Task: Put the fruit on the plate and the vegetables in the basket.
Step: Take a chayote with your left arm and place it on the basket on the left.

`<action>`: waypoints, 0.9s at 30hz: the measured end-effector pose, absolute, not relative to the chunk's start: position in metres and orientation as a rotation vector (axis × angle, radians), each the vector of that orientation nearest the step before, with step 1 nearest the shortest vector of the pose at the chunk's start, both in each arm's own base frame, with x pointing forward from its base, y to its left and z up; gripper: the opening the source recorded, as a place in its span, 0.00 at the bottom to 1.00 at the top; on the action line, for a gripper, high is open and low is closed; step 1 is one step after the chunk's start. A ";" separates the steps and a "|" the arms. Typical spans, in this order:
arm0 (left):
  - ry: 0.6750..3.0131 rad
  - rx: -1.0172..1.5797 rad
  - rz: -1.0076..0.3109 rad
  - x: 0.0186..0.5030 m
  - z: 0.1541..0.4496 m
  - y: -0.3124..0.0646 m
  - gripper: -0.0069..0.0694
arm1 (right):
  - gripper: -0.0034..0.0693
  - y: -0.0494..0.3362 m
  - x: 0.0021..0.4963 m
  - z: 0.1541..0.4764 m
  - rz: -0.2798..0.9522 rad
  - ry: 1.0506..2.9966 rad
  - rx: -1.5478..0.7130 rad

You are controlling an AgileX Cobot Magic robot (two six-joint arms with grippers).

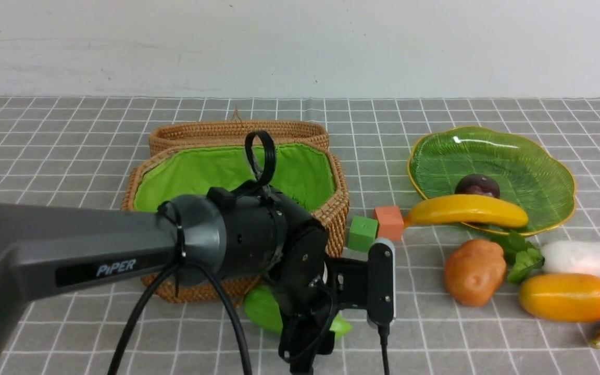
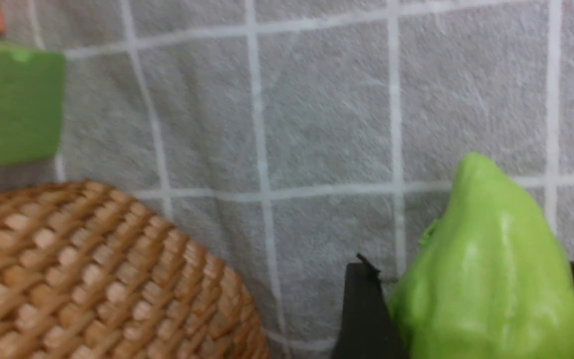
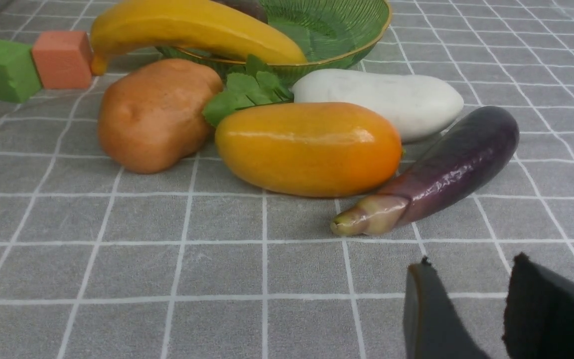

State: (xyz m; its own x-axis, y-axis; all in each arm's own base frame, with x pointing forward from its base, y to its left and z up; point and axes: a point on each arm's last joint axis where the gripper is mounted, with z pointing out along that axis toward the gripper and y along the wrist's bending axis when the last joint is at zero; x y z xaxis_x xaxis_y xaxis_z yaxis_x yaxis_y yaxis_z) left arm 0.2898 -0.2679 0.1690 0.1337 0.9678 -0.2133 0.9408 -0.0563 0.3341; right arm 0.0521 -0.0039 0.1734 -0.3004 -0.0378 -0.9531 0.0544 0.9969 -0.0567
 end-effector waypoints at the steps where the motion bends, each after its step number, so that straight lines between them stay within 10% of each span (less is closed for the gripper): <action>1: 1.839 2.031 0.095 0.290 0.169 -0.268 0.65 | 0.38 -0.004 0.052 0.173 -0.091 1.874 0.012; 15: 2.211 1.826 -0.055 0.274 0.181 -0.260 0.66 | 0.38 -0.004 0.052 0.173 -0.091 1.874 0.012; 27: 2.256 1.694 -0.280 0.242 0.251 -0.247 0.66 | 0.38 -0.004 0.052 0.173 -0.091 1.874 0.012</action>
